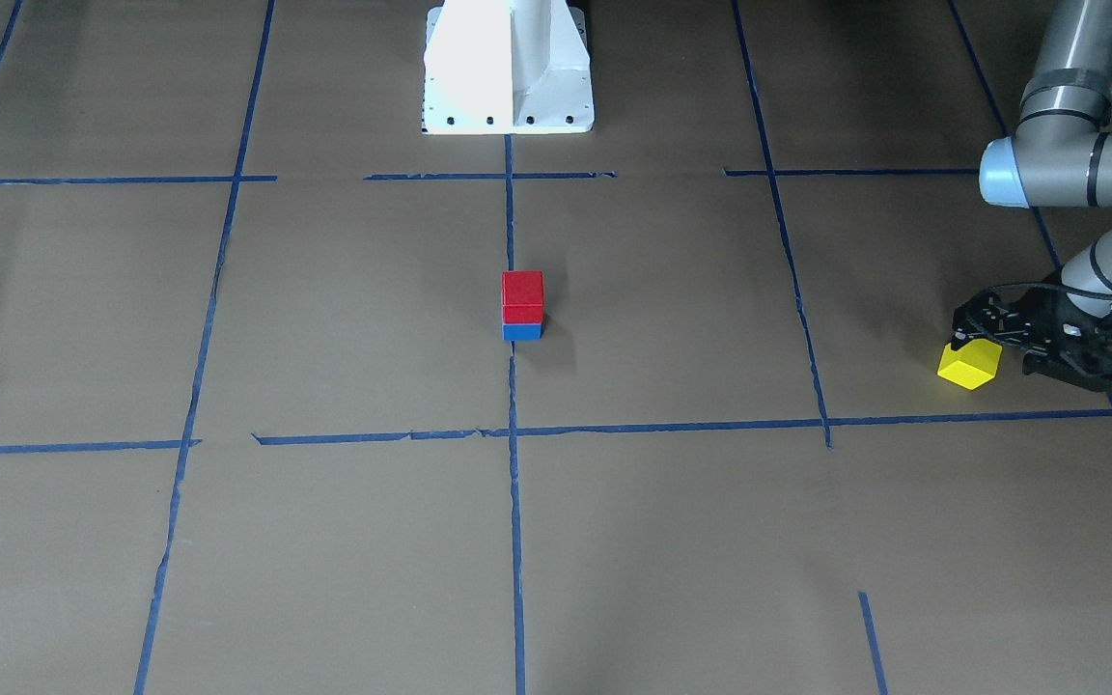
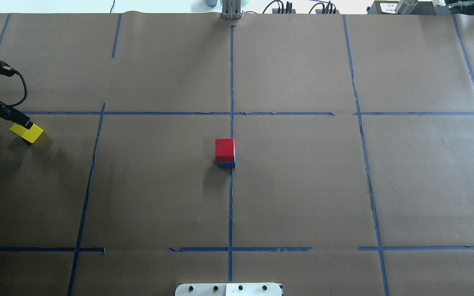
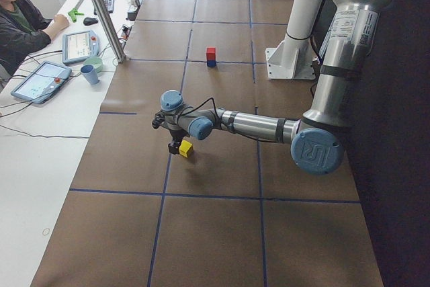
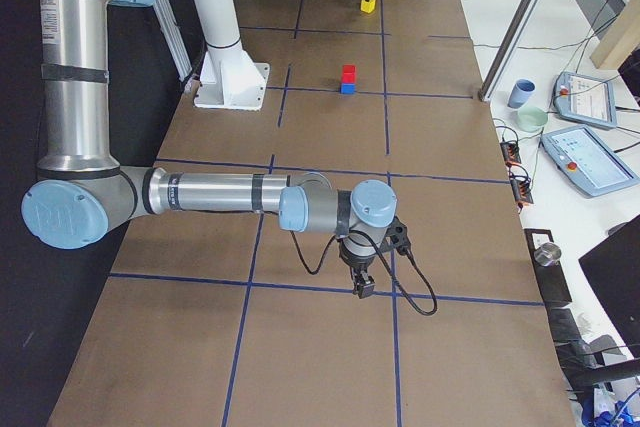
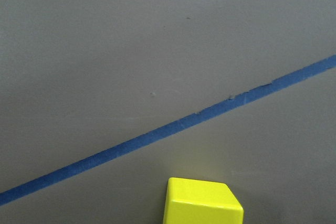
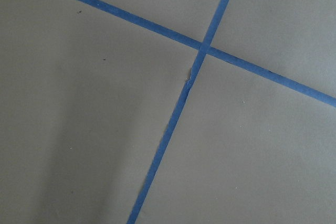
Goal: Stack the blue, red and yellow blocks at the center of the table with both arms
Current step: 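Lower the left gripper onto the yellow block and grasp it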
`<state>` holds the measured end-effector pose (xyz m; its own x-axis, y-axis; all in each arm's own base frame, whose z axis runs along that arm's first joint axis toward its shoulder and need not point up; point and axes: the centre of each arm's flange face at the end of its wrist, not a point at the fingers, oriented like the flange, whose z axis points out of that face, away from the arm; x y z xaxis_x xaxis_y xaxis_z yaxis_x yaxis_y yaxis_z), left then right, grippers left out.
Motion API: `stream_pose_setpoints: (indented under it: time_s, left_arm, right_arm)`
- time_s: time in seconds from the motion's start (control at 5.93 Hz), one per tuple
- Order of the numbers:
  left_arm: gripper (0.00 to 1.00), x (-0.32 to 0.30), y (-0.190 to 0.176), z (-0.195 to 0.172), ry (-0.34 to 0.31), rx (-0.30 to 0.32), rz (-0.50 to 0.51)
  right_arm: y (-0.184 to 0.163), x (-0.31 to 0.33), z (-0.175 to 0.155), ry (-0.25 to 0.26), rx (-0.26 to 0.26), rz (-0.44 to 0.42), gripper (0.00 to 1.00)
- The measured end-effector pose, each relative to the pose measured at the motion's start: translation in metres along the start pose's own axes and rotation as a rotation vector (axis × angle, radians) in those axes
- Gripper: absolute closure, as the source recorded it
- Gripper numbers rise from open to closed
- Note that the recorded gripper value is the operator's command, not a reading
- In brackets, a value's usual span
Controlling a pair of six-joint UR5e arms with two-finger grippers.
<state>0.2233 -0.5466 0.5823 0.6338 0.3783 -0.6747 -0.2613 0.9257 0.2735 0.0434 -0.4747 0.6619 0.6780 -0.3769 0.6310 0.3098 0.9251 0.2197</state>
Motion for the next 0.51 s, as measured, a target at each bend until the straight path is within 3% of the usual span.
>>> stream_pose_setpoints:
  time_s: [0.51]
  left_arm:
    - [0.02, 0.009, 0.005, 0.022, 0.002, -0.037, 0.001]
  right_arm:
    - [0.001, 0.007, 0.008, 0.005, 0.018, 0.008, 0.00]
